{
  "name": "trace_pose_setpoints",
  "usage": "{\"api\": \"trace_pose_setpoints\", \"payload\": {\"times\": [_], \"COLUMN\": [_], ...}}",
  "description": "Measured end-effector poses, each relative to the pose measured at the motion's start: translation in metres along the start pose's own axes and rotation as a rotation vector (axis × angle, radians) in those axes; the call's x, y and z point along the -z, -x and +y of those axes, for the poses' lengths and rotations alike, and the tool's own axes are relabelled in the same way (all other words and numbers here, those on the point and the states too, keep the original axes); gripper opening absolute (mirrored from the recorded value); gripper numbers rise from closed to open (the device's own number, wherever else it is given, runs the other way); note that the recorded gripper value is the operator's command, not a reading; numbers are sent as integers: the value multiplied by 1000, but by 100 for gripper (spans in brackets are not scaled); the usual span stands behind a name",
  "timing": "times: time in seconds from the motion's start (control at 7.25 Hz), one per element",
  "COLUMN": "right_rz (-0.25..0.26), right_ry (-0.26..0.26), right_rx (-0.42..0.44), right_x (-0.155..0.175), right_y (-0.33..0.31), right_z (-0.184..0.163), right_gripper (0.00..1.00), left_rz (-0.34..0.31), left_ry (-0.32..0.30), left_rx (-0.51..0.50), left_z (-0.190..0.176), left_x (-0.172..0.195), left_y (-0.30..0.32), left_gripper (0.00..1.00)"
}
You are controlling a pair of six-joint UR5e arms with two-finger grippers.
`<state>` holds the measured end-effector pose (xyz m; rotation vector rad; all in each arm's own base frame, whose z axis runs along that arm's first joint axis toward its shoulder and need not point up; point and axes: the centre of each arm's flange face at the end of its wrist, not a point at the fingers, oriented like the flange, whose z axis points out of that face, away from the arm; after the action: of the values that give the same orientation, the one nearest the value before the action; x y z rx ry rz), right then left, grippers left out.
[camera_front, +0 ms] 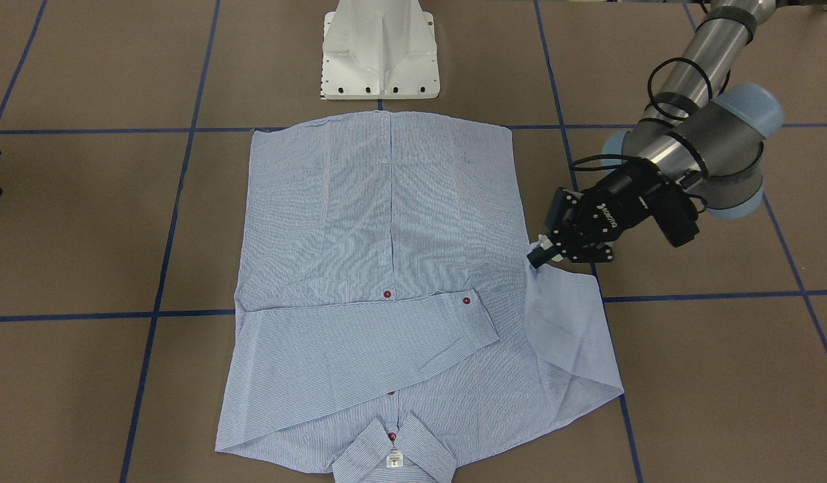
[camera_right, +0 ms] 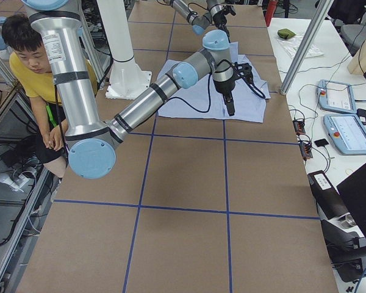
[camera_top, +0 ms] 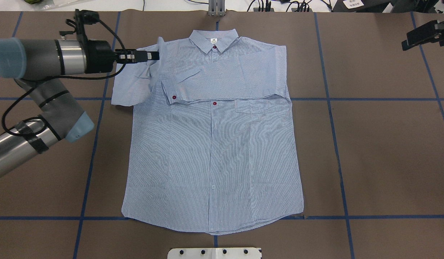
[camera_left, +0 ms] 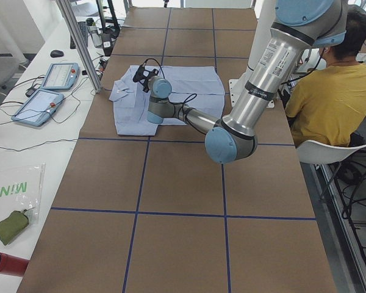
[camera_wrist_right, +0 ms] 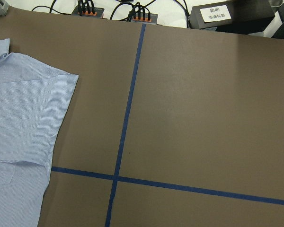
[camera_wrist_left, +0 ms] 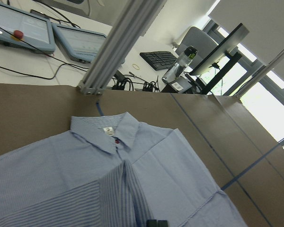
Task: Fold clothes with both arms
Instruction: 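Lift the cuff with the left gripper and fold it across the shirt front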
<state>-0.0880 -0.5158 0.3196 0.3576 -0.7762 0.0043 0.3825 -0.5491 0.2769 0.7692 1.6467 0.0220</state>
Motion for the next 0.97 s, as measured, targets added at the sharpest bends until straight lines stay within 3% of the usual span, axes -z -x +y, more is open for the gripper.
{"api": "trace_pose_setpoints", "payload": {"times": [0.28, 0.97], "right_rz": [-1, -1], "right_ry": [-1, -2], "right_rx": [0, 0], "right_x": [0, 1], "right_y": [1, 1], "right_z": [-1, -1], "right_gripper": [100, 100], "left_rz": [-49, -154], "left_ry": [-28, 12], "left_rx": [55, 90], "left_z": [21, 66], "left_x": [-77, -163], "left_y": [-58, -94], "left_gripper": [0, 0]}}
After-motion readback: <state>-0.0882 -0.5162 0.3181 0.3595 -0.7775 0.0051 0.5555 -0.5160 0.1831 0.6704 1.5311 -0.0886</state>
